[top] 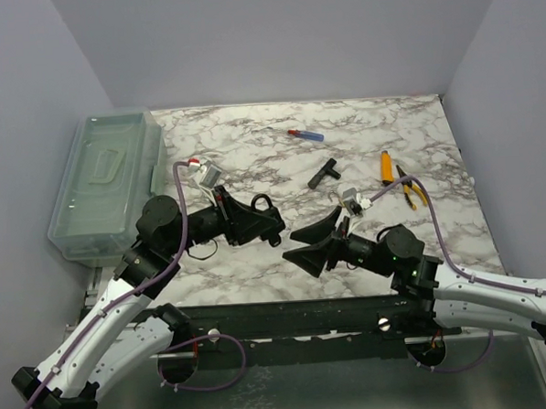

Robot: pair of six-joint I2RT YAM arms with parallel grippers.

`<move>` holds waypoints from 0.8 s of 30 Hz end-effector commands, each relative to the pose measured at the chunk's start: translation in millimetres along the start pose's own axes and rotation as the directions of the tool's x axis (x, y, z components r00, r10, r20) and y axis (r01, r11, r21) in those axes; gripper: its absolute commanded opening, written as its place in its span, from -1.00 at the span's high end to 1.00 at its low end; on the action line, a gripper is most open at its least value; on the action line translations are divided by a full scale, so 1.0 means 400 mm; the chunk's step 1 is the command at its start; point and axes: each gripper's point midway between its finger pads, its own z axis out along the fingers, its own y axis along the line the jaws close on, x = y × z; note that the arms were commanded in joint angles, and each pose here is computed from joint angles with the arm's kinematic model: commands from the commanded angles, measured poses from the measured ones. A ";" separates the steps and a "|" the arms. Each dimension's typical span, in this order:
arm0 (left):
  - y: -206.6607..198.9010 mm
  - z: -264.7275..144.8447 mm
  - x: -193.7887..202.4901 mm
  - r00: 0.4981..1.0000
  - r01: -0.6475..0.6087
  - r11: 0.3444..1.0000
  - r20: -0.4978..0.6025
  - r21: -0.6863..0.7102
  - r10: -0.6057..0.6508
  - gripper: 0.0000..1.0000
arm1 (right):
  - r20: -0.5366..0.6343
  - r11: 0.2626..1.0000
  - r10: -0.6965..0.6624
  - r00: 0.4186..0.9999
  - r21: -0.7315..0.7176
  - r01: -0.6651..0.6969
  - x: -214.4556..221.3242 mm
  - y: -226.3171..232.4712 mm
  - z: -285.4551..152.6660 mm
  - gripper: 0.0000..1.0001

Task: Unlock with the key

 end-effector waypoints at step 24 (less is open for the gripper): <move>-0.109 0.016 -0.078 0.995 -0.048 0.977 0.100 0.209 0.027 1.00 | 0.113 0.991 -0.028 0.993 -0.128 0.042 -0.088 0.080 0.060 0.07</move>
